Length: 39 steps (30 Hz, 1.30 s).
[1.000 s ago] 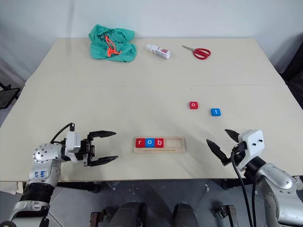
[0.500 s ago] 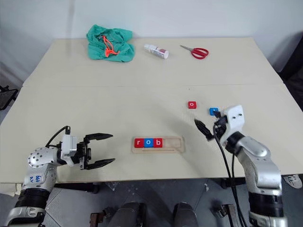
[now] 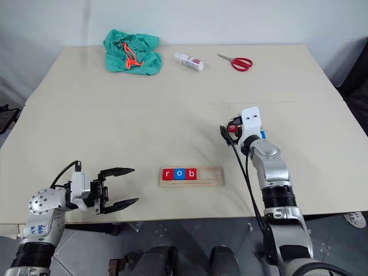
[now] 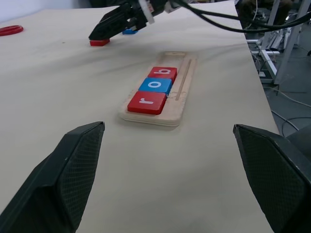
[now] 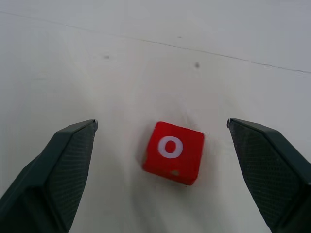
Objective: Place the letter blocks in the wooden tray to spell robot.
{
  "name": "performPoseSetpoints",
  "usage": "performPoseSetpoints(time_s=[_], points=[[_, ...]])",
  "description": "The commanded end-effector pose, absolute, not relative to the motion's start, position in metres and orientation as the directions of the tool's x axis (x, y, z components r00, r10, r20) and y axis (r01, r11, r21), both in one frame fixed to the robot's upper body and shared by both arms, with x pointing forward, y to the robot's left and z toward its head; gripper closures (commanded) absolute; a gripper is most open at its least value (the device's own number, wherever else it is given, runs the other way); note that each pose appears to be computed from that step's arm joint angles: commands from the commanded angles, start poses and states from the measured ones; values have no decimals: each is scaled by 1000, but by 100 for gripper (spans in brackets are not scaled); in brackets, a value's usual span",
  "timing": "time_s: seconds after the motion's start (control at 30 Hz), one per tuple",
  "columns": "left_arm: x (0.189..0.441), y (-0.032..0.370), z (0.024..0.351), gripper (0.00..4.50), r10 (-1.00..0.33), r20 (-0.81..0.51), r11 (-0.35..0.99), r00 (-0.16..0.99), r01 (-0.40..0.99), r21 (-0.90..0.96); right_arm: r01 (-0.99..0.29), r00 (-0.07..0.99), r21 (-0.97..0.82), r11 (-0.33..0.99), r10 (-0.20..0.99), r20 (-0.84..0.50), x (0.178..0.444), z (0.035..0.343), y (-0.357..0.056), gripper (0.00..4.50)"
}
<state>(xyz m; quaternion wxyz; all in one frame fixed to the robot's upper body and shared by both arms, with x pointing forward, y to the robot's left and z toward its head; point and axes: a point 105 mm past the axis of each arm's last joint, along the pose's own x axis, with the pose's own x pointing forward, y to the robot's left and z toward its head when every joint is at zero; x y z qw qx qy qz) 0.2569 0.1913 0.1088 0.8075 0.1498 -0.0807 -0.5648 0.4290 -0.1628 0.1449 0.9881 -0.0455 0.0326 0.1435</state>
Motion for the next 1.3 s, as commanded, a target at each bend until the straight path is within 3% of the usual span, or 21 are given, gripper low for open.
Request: performPoseSetpoints(time_s=[0.03,0.3,0.4,0.63,0.77,0.97,1.3], points=[[255,195,119,0,-932,-20,330,362,870,367,-272,962,-92,958,268,-52,433,149,-159,3],[257,192,120,0,-931,-16,333,364,868,368,-219,973,-74,973,212,-92,434,136,-157,3],[259,191,120,0,-932,-15,332,363,868,368,-207,975,-58,977,201,-98,435,133,-155,65],[261,192,121,0,-933,-19,327,359,869,370,-200,977,-54,978,194,-92,431,132,-149,304],[261,193,121,0,-935,-24,321,354,872,369,-214,976,-49,976,211,-53,425,143,-147,303],[259,188,120,0,-947,-16,296,322,886,356,-278,961,-54,959,278,3,391,165,-149,303],[263,193,122,0,-958,2,269,287,895,357,-160,983,-92,983,149,-111,313,164,-175,303]])
